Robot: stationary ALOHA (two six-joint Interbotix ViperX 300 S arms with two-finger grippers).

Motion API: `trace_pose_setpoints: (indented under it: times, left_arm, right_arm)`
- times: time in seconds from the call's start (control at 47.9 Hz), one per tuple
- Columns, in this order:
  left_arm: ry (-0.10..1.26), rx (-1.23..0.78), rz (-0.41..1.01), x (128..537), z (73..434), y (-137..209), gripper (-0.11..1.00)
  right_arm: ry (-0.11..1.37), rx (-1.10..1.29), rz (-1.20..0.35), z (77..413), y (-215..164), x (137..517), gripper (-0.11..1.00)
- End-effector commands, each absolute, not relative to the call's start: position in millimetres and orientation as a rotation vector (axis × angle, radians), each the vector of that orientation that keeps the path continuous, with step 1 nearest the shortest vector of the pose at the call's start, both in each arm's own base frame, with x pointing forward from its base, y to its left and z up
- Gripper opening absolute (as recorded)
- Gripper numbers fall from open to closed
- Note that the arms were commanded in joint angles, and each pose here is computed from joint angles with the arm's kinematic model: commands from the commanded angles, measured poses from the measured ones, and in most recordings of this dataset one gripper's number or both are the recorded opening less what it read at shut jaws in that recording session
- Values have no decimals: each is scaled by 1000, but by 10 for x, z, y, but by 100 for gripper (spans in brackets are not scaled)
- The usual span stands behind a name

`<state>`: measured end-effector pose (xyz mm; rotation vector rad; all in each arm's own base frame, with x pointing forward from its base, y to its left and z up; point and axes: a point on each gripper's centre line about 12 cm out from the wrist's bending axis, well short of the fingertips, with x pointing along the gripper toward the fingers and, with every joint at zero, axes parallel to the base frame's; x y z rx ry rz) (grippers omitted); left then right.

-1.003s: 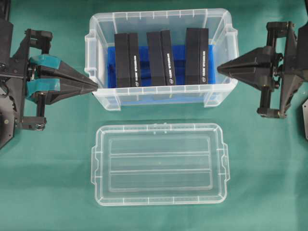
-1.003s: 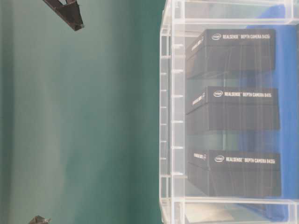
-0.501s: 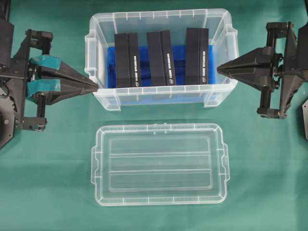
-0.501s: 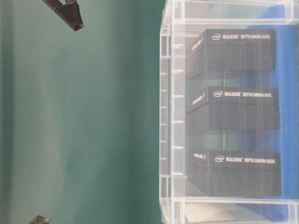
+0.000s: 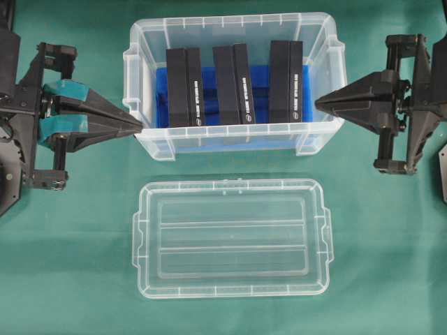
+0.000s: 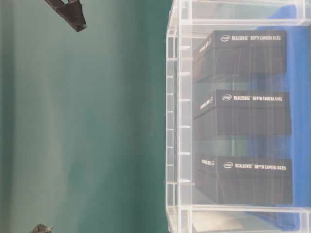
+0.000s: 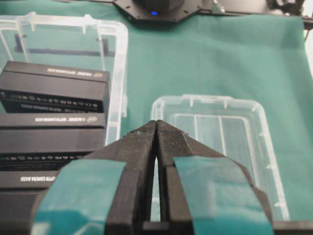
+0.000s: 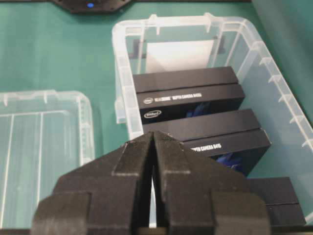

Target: Clamp the lid of the box with both arms, then lift and open it.

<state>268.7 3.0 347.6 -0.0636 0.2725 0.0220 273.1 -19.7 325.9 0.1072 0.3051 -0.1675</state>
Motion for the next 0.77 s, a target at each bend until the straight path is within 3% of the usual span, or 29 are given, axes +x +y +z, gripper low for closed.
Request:
trace_pose_setpoints:
  times: [0.0, 0.752]
  left_arm:
    - [248, -63, 20, 2684, 3543, 25, 1]
    - [257, -63, 20, 2677, 3526, 26, 1]
  right_arm:
    - [283, 111, -159, 3330, -181, 2730, 0]
    - [294, 107, -160, 3296, -179, 2724, 0]
